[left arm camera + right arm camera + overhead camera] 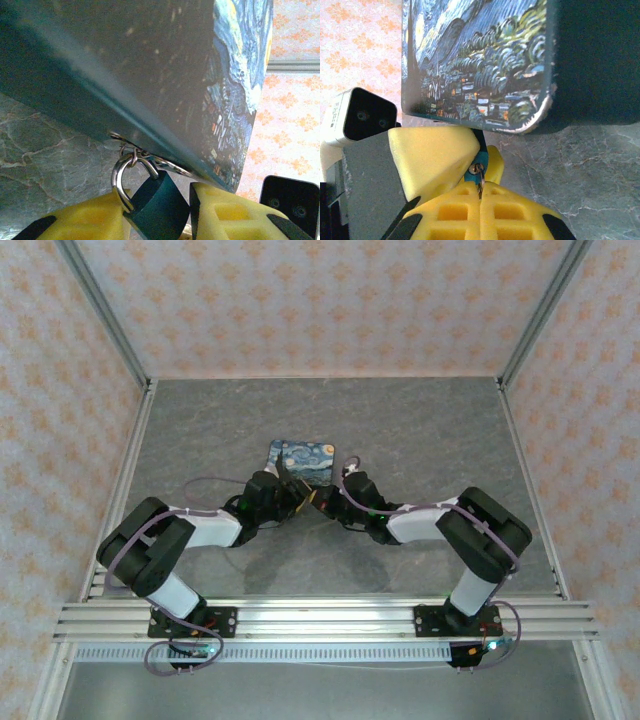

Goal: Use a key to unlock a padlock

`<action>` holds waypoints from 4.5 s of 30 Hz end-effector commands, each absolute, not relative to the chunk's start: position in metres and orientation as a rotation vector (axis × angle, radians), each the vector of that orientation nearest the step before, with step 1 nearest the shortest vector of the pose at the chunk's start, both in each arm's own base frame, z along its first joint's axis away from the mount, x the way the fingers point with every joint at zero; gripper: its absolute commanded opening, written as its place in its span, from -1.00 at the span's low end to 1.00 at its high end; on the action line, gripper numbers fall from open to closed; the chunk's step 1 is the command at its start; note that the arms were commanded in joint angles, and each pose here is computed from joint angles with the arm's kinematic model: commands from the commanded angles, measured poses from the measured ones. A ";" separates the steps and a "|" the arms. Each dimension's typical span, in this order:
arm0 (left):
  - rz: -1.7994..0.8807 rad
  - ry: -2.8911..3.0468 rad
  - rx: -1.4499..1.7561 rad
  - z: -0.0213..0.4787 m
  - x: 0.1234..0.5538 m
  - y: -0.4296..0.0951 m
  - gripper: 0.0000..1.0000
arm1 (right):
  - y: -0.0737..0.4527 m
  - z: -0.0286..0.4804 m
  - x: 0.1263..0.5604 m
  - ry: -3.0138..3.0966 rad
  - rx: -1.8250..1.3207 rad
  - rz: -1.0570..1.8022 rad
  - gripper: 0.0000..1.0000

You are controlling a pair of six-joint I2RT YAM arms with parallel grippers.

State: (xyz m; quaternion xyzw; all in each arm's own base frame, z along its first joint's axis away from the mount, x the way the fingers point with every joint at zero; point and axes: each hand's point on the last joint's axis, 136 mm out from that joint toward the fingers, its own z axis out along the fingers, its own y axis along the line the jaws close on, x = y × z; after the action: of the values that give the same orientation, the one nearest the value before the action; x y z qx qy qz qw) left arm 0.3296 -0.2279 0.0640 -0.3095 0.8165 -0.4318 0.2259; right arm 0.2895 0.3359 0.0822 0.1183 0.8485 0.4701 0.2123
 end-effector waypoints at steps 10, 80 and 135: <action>-1.169 2.220 -0.873 0.068 0.332 -0.223 -0.62 | 0.333 0.103 0.294 2.253 0.352 1.337 -0.68; -1.207 2.289 -1.079 0.085 0.324 -0.231 -0.88 | 0.340 0.108 0.268 1.587 -1.214 0.168 0.41; -1.209 2.297 -1.059 0.087 0.326 -0.238 -0.87 | 0.336 0.123 0.312 1.830 -0.627 0.505 -1.00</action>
State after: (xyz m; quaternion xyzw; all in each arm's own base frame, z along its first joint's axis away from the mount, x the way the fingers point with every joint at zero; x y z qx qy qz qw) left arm 0.3276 -0.2215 0.0789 -0.3925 0.8046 -0.4082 0.1786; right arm 0.2916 0.3437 0.0954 -0.3368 0.7688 0.1936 0.5079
